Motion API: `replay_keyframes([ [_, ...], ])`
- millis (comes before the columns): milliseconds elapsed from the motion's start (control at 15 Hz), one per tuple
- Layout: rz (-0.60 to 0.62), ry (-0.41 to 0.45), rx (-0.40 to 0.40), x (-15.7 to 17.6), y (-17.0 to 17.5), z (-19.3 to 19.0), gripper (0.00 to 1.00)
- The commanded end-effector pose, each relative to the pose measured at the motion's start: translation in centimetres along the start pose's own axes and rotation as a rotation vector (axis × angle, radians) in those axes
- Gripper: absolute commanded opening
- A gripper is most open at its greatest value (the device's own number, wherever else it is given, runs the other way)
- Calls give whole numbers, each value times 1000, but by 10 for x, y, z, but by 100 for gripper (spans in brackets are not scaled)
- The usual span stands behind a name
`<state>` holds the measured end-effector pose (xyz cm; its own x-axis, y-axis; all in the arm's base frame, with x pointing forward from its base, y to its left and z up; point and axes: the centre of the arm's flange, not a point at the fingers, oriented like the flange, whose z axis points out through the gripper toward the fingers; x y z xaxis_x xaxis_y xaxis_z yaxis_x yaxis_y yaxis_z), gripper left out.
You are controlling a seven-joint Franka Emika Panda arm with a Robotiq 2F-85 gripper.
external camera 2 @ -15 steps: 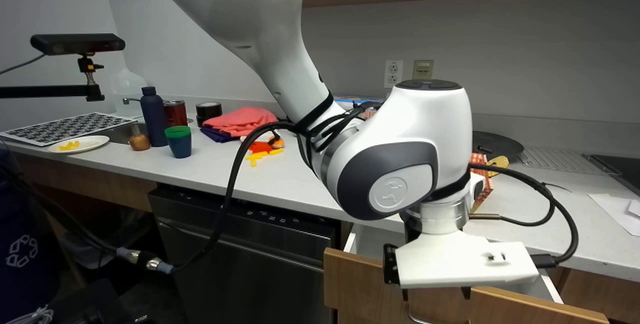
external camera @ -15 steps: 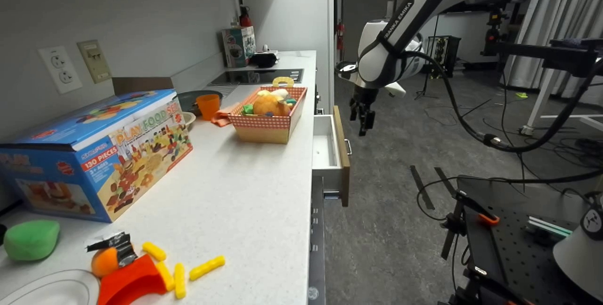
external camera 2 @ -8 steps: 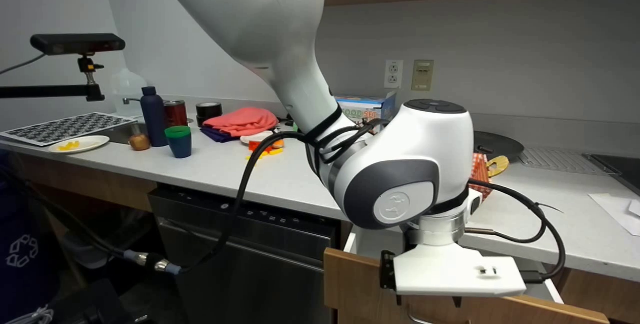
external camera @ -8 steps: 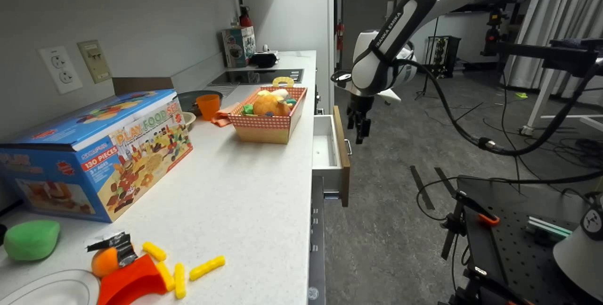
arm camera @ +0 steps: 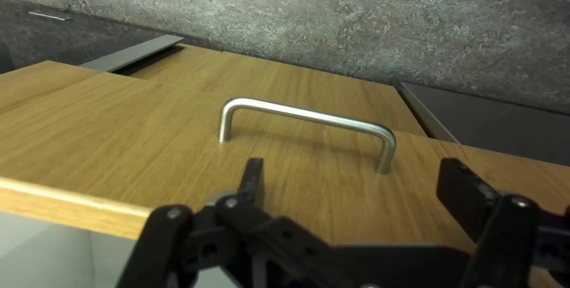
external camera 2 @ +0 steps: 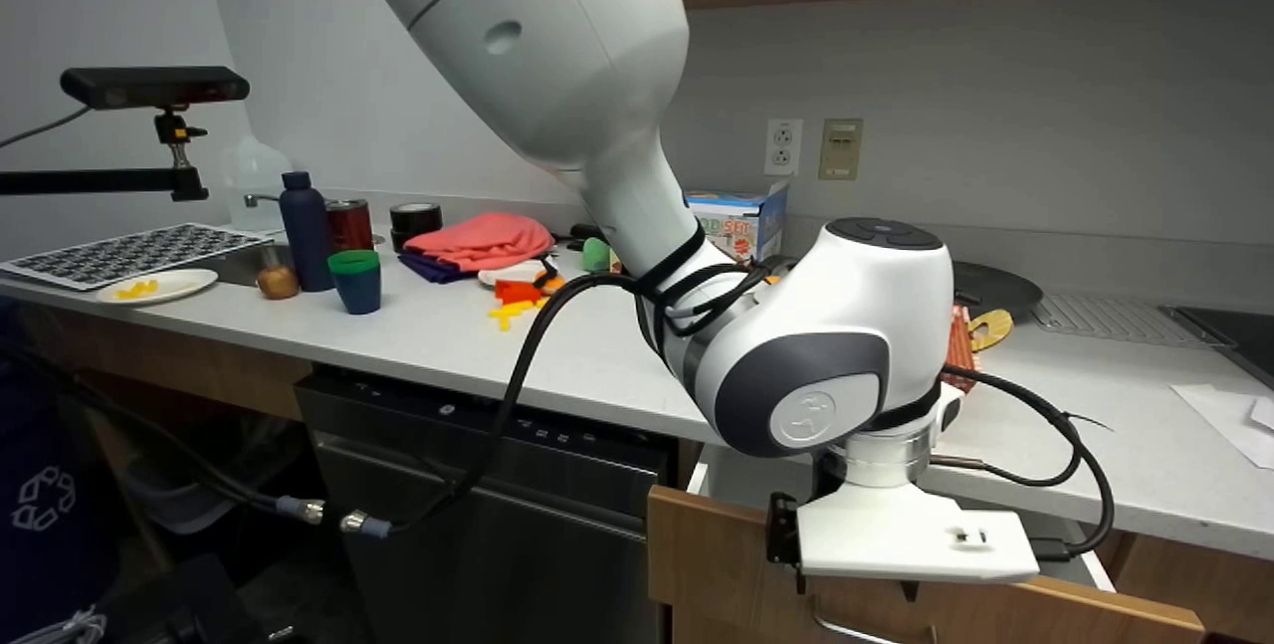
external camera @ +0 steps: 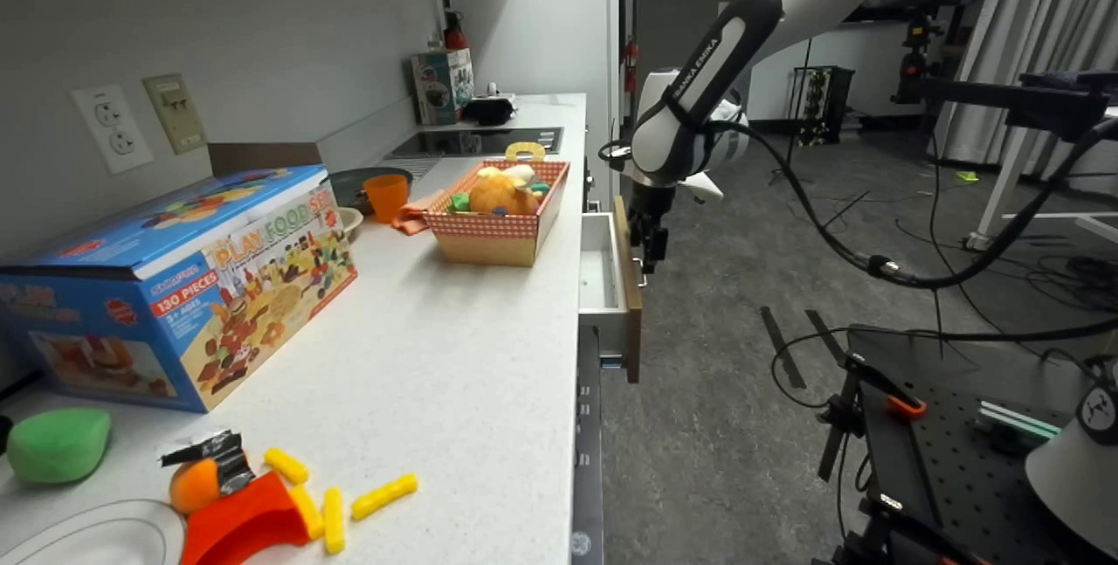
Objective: Open the drawer, remove the pineapple plushie from the drawer, put it in the box, and then close the drawer
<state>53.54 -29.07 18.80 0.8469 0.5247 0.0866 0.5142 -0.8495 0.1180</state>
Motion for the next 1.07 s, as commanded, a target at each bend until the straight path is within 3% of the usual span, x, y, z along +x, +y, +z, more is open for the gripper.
replay_keyframes([
  [0, 46, 68, -7, 30, 8, -2, 100],
  [600, 142, 178, -37, 83, -5, -23, 100],
  [800, 138, 200, -68, 76, -17, -33, 100],
  [1000, 124, 169, -96, 54, -40, -51, 100],
])
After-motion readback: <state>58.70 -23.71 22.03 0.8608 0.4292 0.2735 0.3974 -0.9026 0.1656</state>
